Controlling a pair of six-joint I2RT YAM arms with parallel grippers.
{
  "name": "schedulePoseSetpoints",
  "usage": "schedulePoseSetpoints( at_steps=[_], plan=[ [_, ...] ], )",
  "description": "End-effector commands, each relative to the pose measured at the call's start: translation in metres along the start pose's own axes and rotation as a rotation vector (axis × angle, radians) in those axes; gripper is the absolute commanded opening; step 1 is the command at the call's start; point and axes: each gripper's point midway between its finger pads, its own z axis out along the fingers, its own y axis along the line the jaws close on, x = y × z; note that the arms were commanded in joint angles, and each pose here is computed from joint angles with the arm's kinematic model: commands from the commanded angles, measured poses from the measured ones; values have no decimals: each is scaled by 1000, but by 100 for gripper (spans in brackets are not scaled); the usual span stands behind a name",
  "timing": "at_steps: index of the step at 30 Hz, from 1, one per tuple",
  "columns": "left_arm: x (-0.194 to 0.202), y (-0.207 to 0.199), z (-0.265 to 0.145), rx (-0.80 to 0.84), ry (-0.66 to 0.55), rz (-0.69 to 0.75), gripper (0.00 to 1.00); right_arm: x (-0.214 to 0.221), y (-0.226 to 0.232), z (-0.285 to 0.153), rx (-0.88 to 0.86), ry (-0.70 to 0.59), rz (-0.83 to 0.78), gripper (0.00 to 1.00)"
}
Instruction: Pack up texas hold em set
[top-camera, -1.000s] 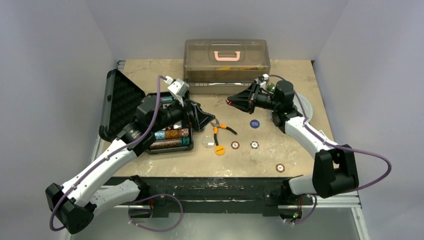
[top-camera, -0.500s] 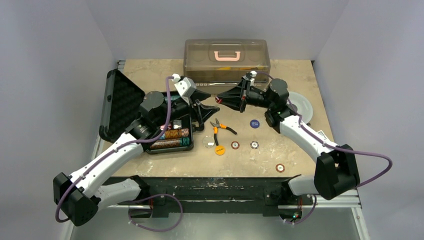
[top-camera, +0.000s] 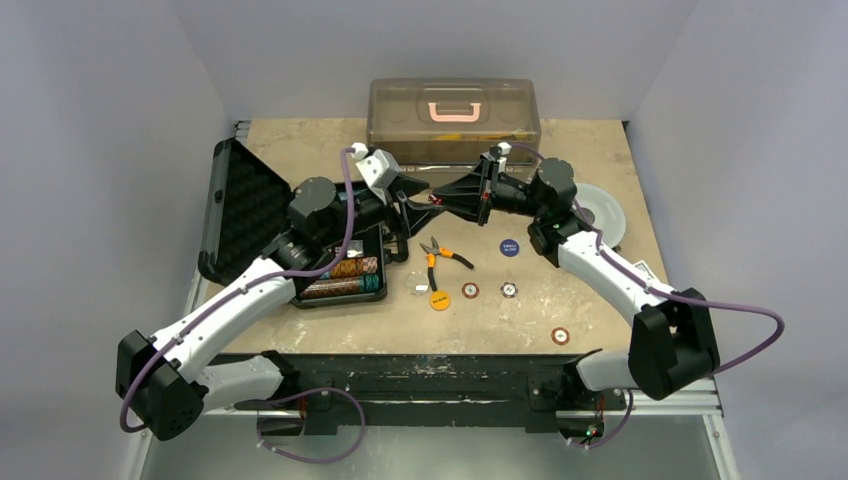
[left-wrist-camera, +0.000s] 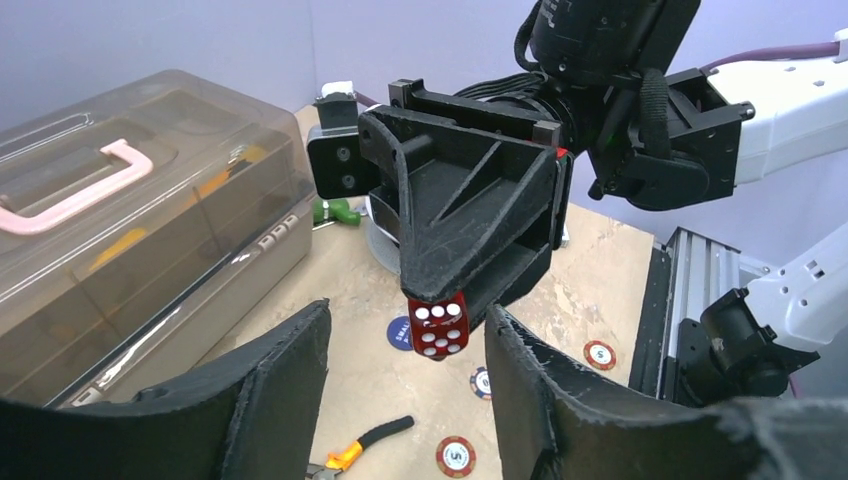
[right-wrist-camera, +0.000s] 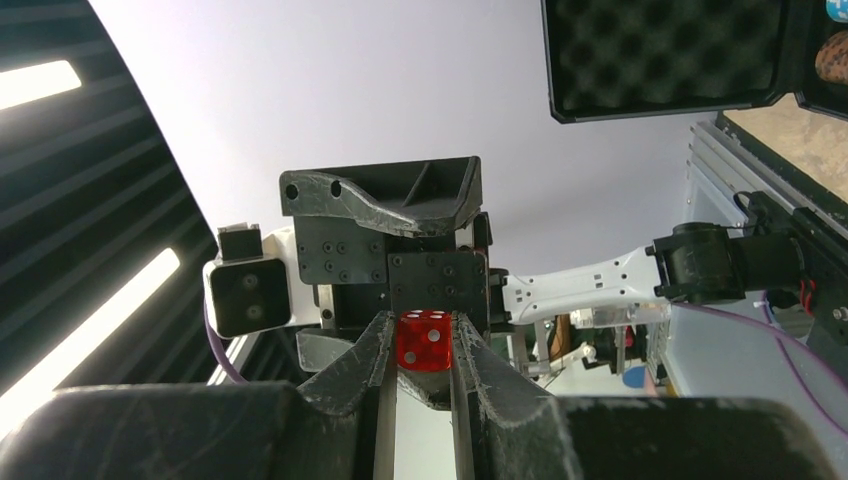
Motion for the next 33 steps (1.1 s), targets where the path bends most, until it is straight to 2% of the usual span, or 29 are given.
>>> schedulePoseSetpoints(
  at_steps=[1, 14, 17, 19, 20, 24, 26, 28, 30, 33],
  plan=[
    [-40, -5, 7, 36, -106, 66, 53, 9, 21, 1, -53, 31, -53, 0],
    [-39, -8, 14, 70, -94, 47, 25, 8, 21, 1, -78, 32, -37, 0],
    [-35, -10, 14, 82, -75, 47, 15, 7, 23, 1, -84, 31, -39, 0],
    [-32, -11, 13, 91, -63, 42, 4, 7, 24, 2, -89, 33, -48, 1],
    [-31, -13, 12, 96, -59, 40, 0, 7, 25, 2, -90, 35, -60, 9],
    [-26, -11, 5, 74, -18, -33, 0, 1, 7, -1, -12, 3, -70, 54],
    [-20, 0, 0, 16, 19, -143, 0, -10, -11, -10, 70, -49, -64, 67],
    [-2, 22, -11, -114, 125, -290, 0, -33, -31, -30, 188, -159, -88, 82],
    [39, 46, -33, -304, 324, -449, 0, -54, -59, -61, 372, -269, -97, 85],
    [107, 93, -85, -688, 658, -625, 0, -64, -86, -97, 606, -311, -157, 83]
  ],
)
